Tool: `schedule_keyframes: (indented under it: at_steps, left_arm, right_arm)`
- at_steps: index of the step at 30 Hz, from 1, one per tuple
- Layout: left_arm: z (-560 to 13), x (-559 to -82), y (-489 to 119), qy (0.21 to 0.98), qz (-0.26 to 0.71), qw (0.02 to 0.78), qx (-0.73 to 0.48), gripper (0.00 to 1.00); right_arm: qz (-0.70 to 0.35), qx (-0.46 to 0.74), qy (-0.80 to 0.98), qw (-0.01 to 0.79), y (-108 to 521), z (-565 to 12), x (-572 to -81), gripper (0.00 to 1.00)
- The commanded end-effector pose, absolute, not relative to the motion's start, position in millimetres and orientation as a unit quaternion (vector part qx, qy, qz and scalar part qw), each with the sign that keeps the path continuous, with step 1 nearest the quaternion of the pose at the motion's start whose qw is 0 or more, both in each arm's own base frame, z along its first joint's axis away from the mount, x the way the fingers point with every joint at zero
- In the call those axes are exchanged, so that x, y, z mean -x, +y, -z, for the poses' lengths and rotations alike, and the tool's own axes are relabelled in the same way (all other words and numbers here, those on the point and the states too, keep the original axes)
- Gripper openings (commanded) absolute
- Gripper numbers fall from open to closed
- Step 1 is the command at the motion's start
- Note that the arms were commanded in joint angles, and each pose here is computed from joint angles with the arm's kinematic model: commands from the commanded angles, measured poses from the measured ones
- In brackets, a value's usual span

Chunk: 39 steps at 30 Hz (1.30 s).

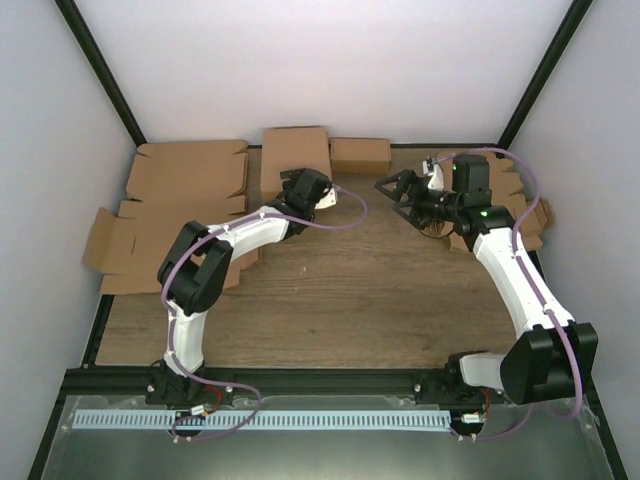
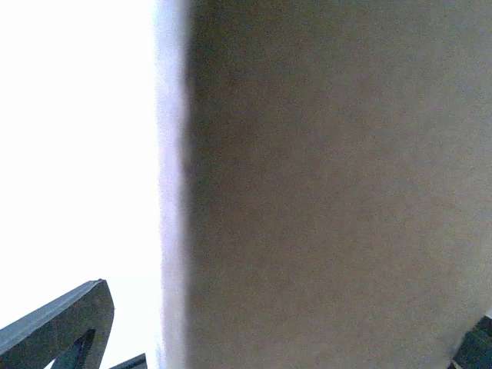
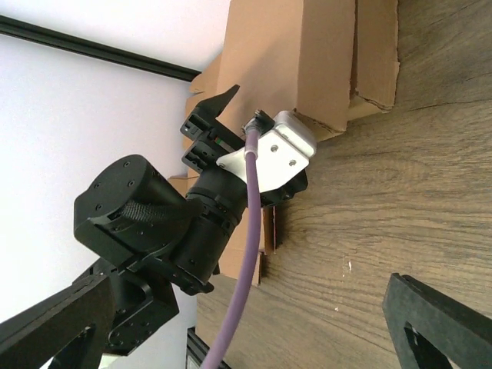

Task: Fold the paper box

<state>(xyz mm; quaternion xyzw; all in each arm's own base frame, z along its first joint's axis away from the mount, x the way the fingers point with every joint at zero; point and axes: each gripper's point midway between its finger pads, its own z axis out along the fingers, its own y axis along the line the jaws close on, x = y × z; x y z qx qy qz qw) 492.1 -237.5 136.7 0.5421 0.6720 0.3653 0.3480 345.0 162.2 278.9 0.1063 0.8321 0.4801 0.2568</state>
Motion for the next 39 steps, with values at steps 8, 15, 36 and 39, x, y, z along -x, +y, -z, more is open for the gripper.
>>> schedule_keyframes:
  at_steps: [8, 15, 36, 39]
  left_arm:
    - [-119, -448, -229, 0.730, -0.253, 0.267, -0.575, 1.00]
    - [-147, -444, -224, 0.755, -0.245, 0.294, -0.533, 1.00]
    - [-166, -375, -245, 0.927, 0.121, 0.356, -0.021, 0.24]
    - [-141, -384, -241, 0.939, 0.106, 0.327, -0.017, 0.04]
  right_arm:
    - [-0.489, -0.089, 0.826, 0.267, 163, -290, -343, 0.98]
    - [-0.490, -0.085, 0.825, 0.267, 164, -291, -343, 0.98]
    - [-0.458, -0.076, 0.836, 0.292, 155, -285, -333, 0.98]
    - [-0.447, -0.075, 0.837, 0.306, 150, -288, -324, 0.98]
